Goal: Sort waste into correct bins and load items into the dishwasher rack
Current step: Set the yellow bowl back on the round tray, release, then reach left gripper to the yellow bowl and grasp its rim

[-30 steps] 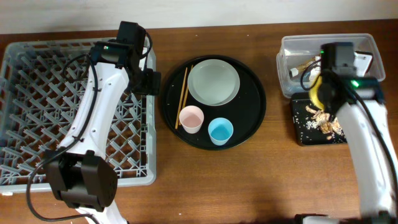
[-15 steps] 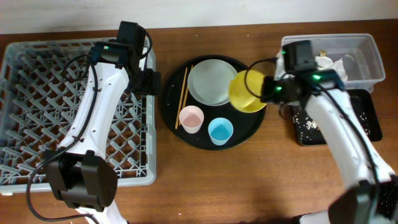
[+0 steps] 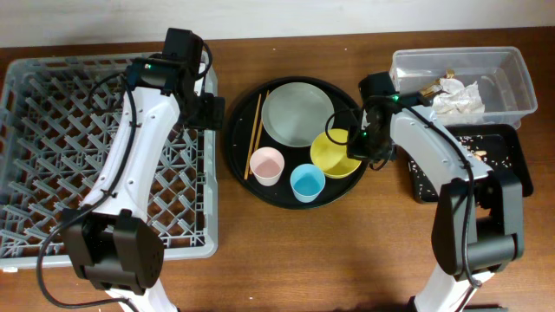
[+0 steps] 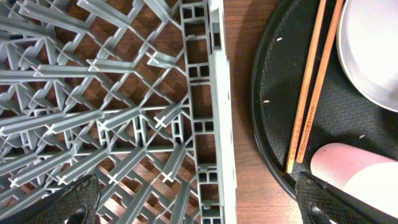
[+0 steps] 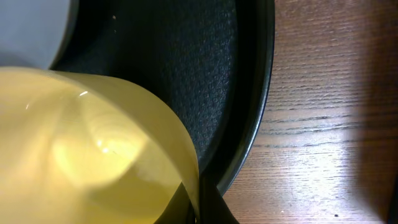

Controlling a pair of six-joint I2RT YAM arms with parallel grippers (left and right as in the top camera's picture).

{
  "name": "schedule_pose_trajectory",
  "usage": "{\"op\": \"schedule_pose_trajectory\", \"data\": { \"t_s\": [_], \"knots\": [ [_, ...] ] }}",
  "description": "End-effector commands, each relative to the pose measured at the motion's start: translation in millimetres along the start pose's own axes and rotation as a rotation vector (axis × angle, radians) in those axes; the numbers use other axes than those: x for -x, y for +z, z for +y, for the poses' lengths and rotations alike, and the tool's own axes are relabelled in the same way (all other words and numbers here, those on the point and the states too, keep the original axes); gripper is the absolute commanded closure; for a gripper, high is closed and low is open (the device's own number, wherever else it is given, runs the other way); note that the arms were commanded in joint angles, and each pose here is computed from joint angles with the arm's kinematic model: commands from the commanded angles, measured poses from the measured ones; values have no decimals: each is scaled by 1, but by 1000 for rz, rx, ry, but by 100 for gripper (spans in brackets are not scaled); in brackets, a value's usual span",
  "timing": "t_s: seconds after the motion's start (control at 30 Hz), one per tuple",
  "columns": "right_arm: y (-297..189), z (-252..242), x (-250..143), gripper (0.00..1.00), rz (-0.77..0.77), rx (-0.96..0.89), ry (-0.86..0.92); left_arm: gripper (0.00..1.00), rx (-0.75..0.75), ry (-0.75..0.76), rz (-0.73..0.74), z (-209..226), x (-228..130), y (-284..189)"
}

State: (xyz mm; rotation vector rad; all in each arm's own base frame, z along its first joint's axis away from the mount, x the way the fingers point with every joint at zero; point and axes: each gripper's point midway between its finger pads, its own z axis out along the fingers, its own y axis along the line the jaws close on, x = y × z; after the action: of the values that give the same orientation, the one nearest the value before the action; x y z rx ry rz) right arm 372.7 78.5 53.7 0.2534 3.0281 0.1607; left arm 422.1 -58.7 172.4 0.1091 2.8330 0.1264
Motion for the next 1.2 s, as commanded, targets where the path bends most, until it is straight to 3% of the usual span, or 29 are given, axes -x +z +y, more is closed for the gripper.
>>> {"op": "schedule_pose_trajectory", "data": {
  "t_s": [0.0,0.07,0.1,0.23,0.4,0.47,0.53,0.57,0.7,0.87,1.0,1.17],
  "knots": [
    [8,-2,-5,71,19,-18,1,0,4,-11,3,1,1,4],
    [8,-2,-5,46,20,-18,1,1,-11,-11,6,-2,0,4],
    [8,-2,-5,41,20,-19,1,0,-24,-11,6,-4,0,4],
    [-3,-1,5,40,-7,0,12,1,-38,-11,4,-6,1,4],
    [-102,7,40,37,-147,36,-10,0,-161,57,3,-27,1,0],
    [-145,10,44,29,-191,47,-30,1,-227,93,3,-38,0,-3],
    [-182,11,47,4,-237,55,-34,1,-289,130,1,-50,-1,-6],
    [-199,11,50,2,-267,63,-31,1,-320,152,-1,-58,-2,-7],
    [-235,-7,60,2,-348,66,0,1,-361,226,-9,-88,-6,-13],
    [-237,-61,59,2,-317,22,132,1,-393,327,-22,-134,-12,-14],
    [-238,-102,52,2,-289,-8,232,1,-446,415,-3,-186,-19,12],
    [-235,-114,45,2,-255,-26,241,1,-499,539,18,-235,-35,38]
  ]
}}
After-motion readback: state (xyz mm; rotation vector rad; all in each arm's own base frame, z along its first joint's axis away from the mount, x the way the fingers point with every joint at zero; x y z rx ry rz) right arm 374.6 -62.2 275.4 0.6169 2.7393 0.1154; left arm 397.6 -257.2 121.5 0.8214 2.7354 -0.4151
